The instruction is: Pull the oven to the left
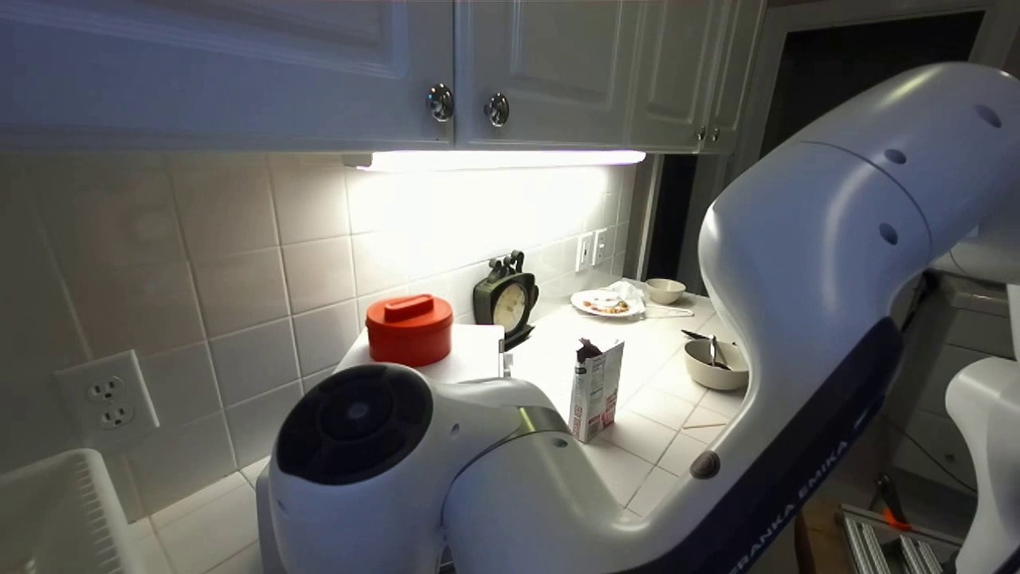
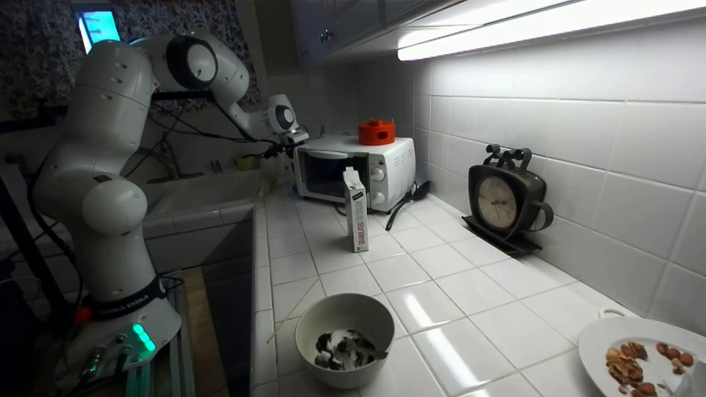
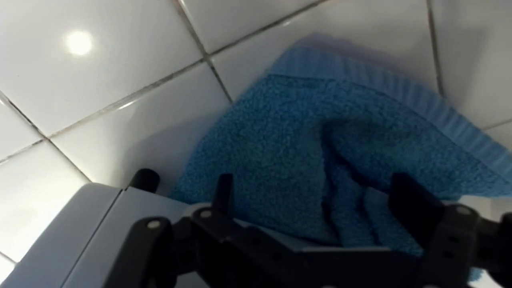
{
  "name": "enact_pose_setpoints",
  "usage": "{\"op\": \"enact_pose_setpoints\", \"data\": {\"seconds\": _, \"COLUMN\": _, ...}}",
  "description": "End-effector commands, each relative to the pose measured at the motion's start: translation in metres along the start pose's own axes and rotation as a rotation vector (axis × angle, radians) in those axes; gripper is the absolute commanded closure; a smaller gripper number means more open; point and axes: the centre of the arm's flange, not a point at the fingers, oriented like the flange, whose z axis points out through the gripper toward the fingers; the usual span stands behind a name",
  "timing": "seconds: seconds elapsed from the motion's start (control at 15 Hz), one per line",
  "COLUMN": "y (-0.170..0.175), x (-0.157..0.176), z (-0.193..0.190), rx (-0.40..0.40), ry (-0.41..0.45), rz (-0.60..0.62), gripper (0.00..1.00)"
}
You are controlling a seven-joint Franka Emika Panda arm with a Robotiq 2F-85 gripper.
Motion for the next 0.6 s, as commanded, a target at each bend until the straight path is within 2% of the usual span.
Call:
{"op": "enact_pose_setpoints", "data": {"seconds": 0.0, "y": -0.012, "x": 0.000, "z": 0.012, "rx": 0.030, "ry": 0.043, "rz": -0.037, "gripper": 0.00}}
{"op": "enact_pose_setpoints", "data": {"seconds": 0.07, "y": -0.013, "x": 0.000, "z": 0.016, "rx": 0.035, "ry": 0.043, "rz": -0.049, "gripper": 0.00}}
{"op": "enact_pose_setpoints", "data": {"seconds": 0.13, "y": -0.013, "x": -0.002, "z": 0.019, "rx": 0.041, "ry": 0.041, "rz": -0.064, "gripper": 0.09}}
{"op": "enact_pose_setpoints", "data": {"seconds": 0.2, "y": -0.014, "x": -0.003, "z": 0.022, "rx": 0.044, "ry": 0.038, "rz": -0.079, "gripper": 0.26}}
{"op": "enact_pose_setpoints", "data": {"seconds": 0.53, "y": -0.018, "x": -0.007, "z": 0.027, "rx": 0.046, "ry": 0.022, "rz": -0.144, "gripper": 0.62}}
